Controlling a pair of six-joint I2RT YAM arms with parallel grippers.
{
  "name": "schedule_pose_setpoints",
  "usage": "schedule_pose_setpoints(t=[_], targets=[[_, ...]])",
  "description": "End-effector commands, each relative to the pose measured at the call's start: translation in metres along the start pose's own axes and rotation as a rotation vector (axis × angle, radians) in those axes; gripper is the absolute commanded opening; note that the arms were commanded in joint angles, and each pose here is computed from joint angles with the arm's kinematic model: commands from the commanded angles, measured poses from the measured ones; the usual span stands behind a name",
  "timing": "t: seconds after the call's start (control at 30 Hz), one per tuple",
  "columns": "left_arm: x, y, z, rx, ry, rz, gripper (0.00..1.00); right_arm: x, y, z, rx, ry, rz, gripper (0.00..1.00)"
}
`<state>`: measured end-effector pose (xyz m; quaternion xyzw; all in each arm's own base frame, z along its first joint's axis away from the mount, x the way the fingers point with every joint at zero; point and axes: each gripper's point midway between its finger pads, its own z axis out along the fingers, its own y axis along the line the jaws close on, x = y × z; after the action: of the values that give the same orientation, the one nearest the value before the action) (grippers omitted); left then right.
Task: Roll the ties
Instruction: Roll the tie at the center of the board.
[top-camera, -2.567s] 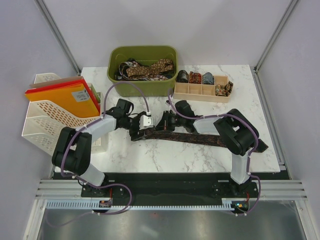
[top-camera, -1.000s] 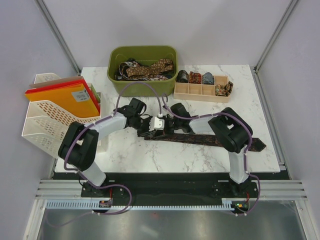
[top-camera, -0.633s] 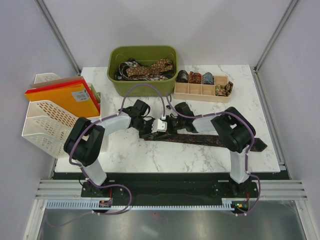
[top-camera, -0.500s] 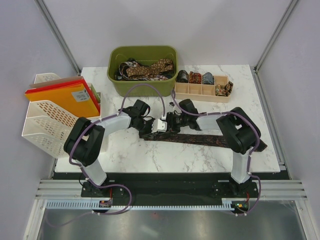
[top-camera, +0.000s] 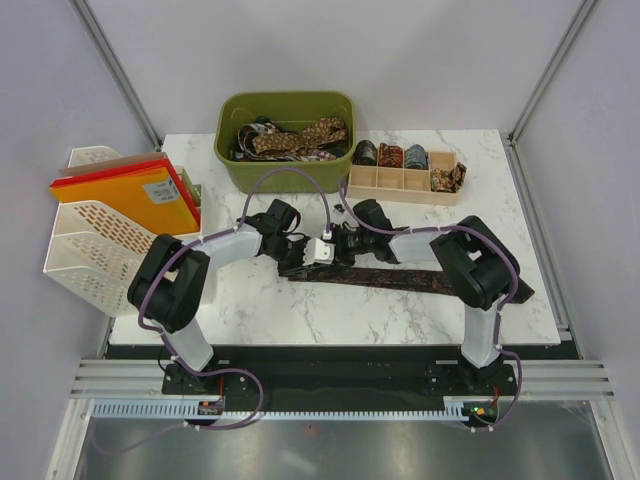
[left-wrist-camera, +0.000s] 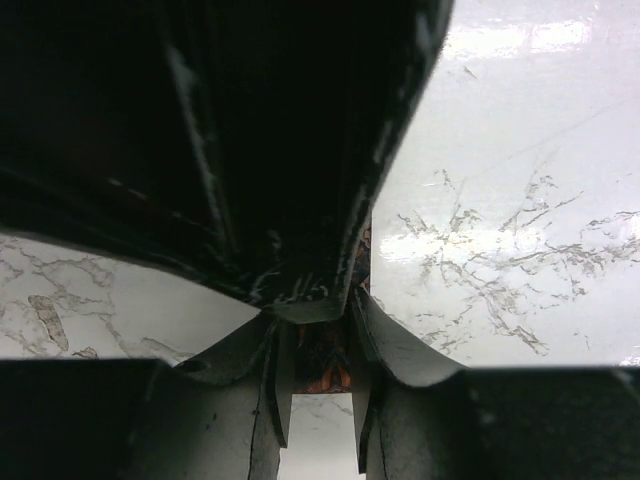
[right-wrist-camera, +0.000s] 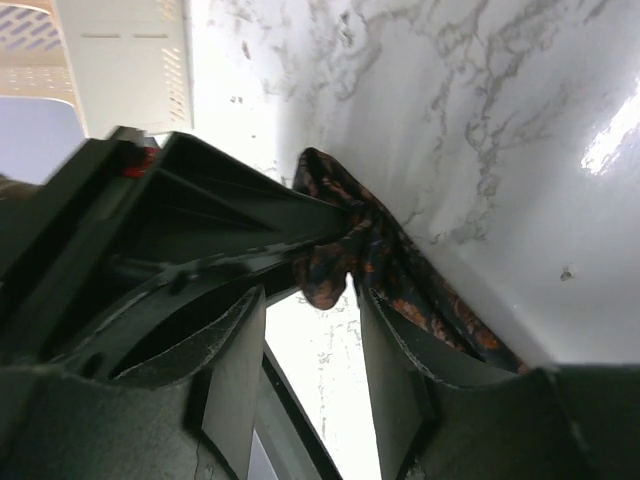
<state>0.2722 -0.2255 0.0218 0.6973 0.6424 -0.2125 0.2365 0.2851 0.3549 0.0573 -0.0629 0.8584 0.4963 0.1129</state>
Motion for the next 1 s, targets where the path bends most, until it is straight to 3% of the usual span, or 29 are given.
schedule_pose_setpoints(t=[0.0,0.17,0.27,0.3,0.47,0.67,0.97], targets=[[0.017,-0.012,0.006,0.050,0.062,-0.004,0.34,-0.004,0.003,0.012,-0.010,-0.032,-0.007,0.49],[0.014,-0.012,0.005,0.052,0.055,0.001,0.35,-0.002,-0.007,0.020,0.015,-0.028,0.006,0.41],[0.013,-0.012,0.004,0.054,0.054,-0.002,0.37,0.003,-0.017,0.023,0.036,-0.016,0.026,0.27],[0.013,-0.012,0.005,0.052,0.055,-0.002,0.38,0.006,-0.020,0.022,0.044,-0.013,0.034,0.19],[0.007,-0.005,-0.007,0.020,0.026,-0.031,0.51,0.016,-0.038,0.015,0.107,0.020,0.061,0.00],[0.001,0.012,-0.038,-0.060,-0.048,-0.032,0.63,0.014,-0.065,0.003,0.186,0.031,0.113,0.00],[-0.002,0.016,-0.031,-0.039,-0.081,-0.020,0.70,0.016,-0.076,0.003,0.230,0.063,0.107,0.00]])
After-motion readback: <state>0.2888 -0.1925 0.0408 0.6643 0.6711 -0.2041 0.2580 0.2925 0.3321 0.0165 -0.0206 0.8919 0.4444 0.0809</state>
